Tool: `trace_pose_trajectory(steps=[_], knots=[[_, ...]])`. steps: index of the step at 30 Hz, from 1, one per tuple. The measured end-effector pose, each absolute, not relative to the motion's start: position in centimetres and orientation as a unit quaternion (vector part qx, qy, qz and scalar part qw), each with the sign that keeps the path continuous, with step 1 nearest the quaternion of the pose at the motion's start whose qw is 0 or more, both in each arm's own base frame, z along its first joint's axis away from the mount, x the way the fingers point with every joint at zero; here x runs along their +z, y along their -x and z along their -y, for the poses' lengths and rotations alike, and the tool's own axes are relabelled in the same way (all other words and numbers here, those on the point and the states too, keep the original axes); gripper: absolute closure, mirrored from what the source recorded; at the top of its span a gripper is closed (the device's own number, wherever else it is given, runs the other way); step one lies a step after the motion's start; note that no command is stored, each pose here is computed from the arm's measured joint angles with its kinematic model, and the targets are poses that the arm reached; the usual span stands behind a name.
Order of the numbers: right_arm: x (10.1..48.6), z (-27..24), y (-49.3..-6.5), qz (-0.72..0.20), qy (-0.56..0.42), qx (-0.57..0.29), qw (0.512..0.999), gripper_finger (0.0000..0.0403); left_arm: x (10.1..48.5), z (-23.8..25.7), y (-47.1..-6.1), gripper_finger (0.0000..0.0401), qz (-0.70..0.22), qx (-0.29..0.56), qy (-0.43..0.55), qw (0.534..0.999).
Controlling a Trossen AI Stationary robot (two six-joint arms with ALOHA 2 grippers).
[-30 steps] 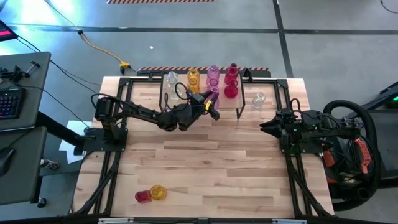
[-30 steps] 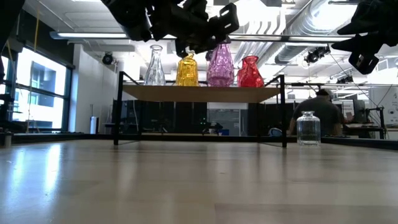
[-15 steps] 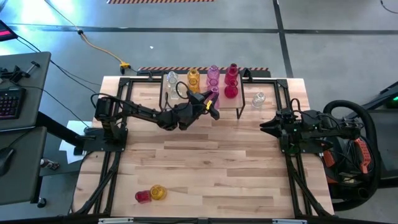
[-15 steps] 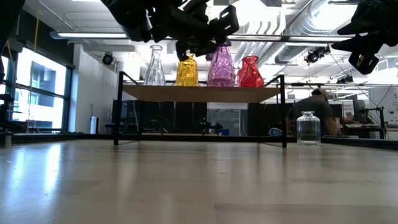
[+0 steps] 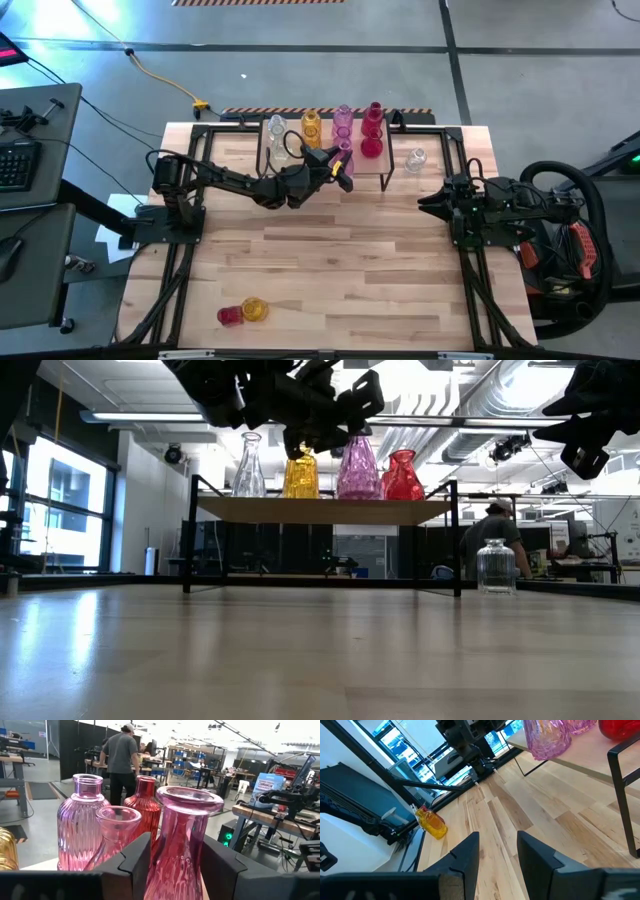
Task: Sort vases onto shelf
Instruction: Put the violet vase aligned with the other violet vases on the shelf
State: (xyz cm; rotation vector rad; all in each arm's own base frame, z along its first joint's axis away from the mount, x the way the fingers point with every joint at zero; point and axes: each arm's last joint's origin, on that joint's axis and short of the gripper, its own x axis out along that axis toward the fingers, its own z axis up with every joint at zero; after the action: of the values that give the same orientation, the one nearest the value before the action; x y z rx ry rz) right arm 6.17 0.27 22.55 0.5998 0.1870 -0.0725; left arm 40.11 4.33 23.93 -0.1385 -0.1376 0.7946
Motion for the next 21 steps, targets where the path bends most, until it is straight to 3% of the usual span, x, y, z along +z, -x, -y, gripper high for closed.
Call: trace_pose_trajectory(steps=[10, 21], knots=[[22.55, -0.27, -6.17, -0.092, -0.295, -0.035, 0.950, 0.0289, 23.92, -4.39, -40.07, 0.0228, 0.065, 0.395, 0.064, 0.914], [22.55, -0.27, -6.17, -0.092, -0.295, -0.036, 0.950, 0.0289, 23.88, -5.12, -40.01, 0.0222, 0.065, 0.397, 0.066, 0.913]])
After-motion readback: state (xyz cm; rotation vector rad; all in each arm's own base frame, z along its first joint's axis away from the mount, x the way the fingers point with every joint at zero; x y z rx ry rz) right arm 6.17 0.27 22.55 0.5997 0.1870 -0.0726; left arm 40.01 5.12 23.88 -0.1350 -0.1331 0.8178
